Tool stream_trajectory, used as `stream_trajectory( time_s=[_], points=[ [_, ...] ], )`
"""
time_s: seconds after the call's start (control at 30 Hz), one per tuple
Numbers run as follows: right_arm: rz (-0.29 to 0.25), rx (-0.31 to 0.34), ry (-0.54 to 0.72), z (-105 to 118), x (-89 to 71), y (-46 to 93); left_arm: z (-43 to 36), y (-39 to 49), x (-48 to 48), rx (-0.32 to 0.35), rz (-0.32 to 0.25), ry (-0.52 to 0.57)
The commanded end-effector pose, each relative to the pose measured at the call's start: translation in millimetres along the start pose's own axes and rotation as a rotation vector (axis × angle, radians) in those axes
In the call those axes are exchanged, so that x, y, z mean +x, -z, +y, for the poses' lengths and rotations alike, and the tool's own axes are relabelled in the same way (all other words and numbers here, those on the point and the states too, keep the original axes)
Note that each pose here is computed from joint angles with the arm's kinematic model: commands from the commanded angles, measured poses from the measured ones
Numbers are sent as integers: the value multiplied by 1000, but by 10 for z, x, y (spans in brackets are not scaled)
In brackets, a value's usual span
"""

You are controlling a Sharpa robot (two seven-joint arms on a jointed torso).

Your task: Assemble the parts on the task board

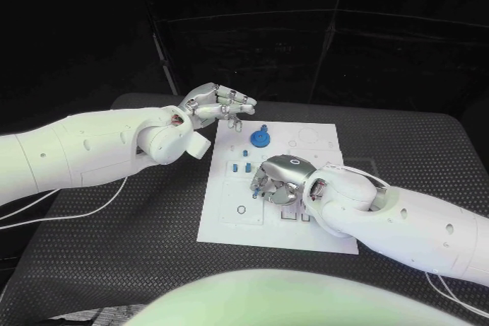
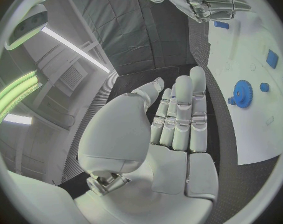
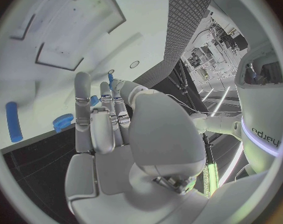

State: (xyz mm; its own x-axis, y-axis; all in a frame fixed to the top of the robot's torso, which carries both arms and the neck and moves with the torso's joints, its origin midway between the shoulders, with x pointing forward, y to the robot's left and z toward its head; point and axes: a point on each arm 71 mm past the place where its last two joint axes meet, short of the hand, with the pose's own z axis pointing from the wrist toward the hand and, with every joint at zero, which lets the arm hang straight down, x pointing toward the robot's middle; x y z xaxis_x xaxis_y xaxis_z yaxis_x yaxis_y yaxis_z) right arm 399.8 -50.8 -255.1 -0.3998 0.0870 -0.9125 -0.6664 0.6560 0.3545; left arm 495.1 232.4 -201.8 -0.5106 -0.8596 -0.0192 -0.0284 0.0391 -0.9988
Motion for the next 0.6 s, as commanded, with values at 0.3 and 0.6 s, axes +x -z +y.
stream_trajectory(
  time_s=[0.3, 0.6],
  points=[
    [35, -10, 12, 23, 45, -14, -12, -1, 8, 6, 13, 11],
    [40, -6, 10, 22, 69, -16, -10, -1, 0, 3, 13, 11]
  ],
)
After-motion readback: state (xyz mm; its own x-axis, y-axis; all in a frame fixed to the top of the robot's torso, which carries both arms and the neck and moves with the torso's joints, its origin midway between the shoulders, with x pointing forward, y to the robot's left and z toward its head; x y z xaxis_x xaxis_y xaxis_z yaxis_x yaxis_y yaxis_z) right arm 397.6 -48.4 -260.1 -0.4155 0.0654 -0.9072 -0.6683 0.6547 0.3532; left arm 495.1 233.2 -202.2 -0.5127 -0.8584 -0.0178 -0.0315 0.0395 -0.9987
